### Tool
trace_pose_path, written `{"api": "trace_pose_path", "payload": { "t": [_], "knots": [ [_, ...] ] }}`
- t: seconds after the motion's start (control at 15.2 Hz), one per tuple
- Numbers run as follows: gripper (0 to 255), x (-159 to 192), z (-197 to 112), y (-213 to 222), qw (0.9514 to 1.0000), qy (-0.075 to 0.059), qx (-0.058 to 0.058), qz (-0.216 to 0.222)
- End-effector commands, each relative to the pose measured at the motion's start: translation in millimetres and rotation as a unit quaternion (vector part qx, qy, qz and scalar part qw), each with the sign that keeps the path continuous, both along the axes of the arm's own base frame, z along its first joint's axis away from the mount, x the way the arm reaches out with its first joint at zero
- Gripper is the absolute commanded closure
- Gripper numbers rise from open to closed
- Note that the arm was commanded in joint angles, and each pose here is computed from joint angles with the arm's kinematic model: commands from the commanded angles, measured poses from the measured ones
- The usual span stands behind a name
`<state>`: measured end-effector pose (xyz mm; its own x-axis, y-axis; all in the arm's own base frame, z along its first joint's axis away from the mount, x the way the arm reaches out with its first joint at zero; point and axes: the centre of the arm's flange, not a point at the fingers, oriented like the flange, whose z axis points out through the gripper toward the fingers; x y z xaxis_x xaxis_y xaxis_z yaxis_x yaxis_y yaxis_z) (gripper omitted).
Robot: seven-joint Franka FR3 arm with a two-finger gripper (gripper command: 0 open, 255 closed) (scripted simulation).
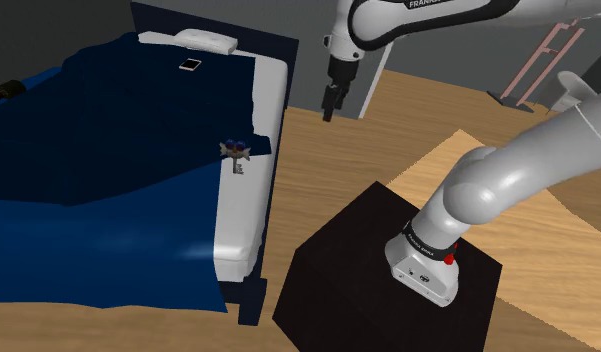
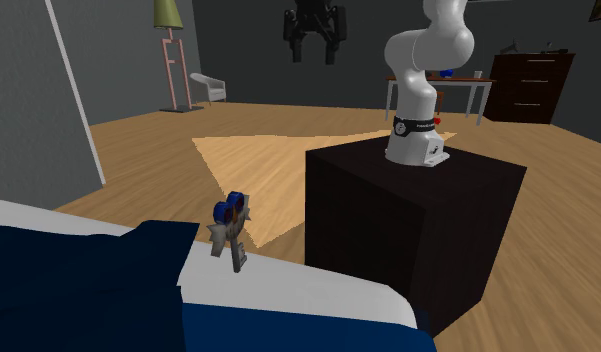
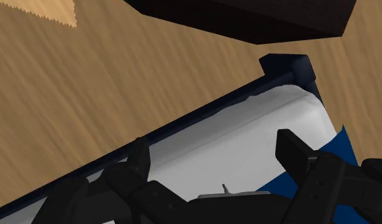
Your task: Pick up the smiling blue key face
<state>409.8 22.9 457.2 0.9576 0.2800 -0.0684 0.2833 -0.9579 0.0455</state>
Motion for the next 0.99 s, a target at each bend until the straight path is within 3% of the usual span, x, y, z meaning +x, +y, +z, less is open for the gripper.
{"api": "trace_pose_path", "payload": {
  "t": [0.0,0.46,0.92],
  "knots": [
    [0,20,-15,8,0.9998,-0.004,0.005,0.017],
    [0,88,-66,31,0.9968,-0.015,0.020,0.076],
    [0,153,-114,65,0.9898,-0.027,0.035,0.135]
  ]
}}
